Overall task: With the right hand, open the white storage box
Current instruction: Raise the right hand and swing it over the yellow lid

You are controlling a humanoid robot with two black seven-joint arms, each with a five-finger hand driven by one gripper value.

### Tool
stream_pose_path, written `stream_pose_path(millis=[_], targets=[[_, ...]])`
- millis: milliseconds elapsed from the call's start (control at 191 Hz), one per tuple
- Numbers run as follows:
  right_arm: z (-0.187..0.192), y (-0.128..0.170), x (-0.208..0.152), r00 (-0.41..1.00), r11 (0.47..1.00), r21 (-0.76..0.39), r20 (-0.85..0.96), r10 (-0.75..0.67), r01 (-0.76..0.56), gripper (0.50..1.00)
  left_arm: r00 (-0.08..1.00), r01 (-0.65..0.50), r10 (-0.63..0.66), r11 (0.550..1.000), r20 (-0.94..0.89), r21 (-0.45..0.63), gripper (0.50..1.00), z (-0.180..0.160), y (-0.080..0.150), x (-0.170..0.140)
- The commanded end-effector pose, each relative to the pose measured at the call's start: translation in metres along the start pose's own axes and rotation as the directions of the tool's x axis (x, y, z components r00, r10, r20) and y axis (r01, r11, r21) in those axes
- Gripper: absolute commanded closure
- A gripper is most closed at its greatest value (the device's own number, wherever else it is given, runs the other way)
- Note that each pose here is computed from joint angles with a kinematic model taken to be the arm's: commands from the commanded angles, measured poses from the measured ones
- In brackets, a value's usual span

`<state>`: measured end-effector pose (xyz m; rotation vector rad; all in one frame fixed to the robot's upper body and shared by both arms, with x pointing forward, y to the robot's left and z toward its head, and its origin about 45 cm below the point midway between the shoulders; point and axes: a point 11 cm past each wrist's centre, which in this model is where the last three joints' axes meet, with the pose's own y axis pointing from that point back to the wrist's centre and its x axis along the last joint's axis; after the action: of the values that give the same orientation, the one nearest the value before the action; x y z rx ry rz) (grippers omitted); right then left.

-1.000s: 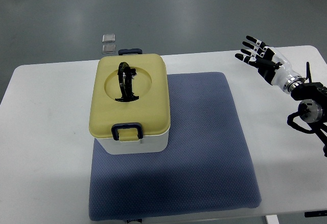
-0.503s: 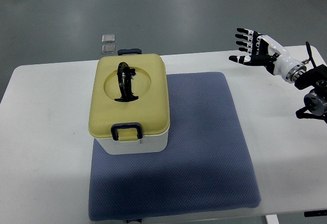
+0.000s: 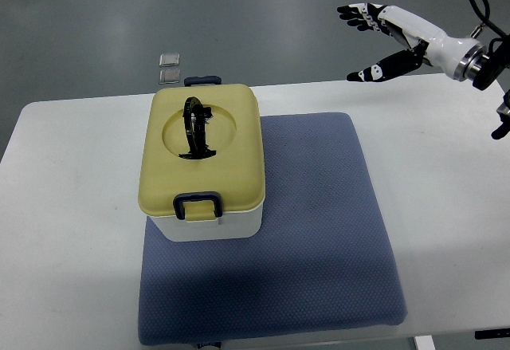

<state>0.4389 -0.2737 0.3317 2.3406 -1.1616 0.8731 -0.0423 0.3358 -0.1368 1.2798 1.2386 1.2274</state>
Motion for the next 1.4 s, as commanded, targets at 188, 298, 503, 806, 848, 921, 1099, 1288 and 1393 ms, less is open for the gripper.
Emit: stream_pose_path(millis=[188,298,503,806,848,921,1099,1288,1393], targets=[[-0.056,-0.012,0.012,0.969,0.988,0.069,-0.217,-0.12,0.138,0.572,1.0,0.0,0.0,1.0,0.0,0.0,0.5,0.0,0.0,0.0],[-0.071,-0.018,0.011,0.956,0.982,0.089,-0.26,-0.138,0.166,0.572,1.0,0.0,0.0,1.0,0.0,0.0,0.5,0.0,0.0,0.0],[-0.088,-0.024,0.013,0.941,0.977,0.109,-0.304,-0.145,0.186,0.572,1.0,0.0,0.0,1.0,0.0,0.0,0.5,0.0,0.0,0.0],[-0.108,-0.013,0.025,0.918,0.965,0.142,-0.365,-0.157,0.222,0.572,1.0,0.0,0.0,1.0,0.0,0.0,0.5,0.0,0.0,0.0],[-0.109,-0.013,0.026,0.918,0.965,0.143,-0.366,-0.153,0.218,0.572,1.0,0.0,0.0,1.0,0.0,0.0,0.5,0.0,0.0,0.0],[-0.114,-0.017,0.025,0.919,0.963,0.155,-0.365,-0.15,0.219,0.572,1.0,0.0,0.0,1.0,0.0,0.0,0.5,0.0,0.0,0.0],[-0.122,-0.016,0.032,0.925,0.961,0.186,-0.36,-0.125,0.202,0.572,1.0,0.0,0.0,1.0,0.0,0.0,0.5,0.0,0.0,0.0],[-0.129,-0.014,0.032,0.933,0.948,0.215,-0.324,-0.156,0.233,0.574,1.0,0.0,0.0,1.0,0.0,0.0,0.5,0.0,0.0,0.0],[-0.127,-0.019,0.022,0.918,0.944,0.216,-0.364,-0.159,0.249,0.574,1.0,0.0,0.0,1.0,0.0,0.0,0.5,0.0,0.0,0.0]])
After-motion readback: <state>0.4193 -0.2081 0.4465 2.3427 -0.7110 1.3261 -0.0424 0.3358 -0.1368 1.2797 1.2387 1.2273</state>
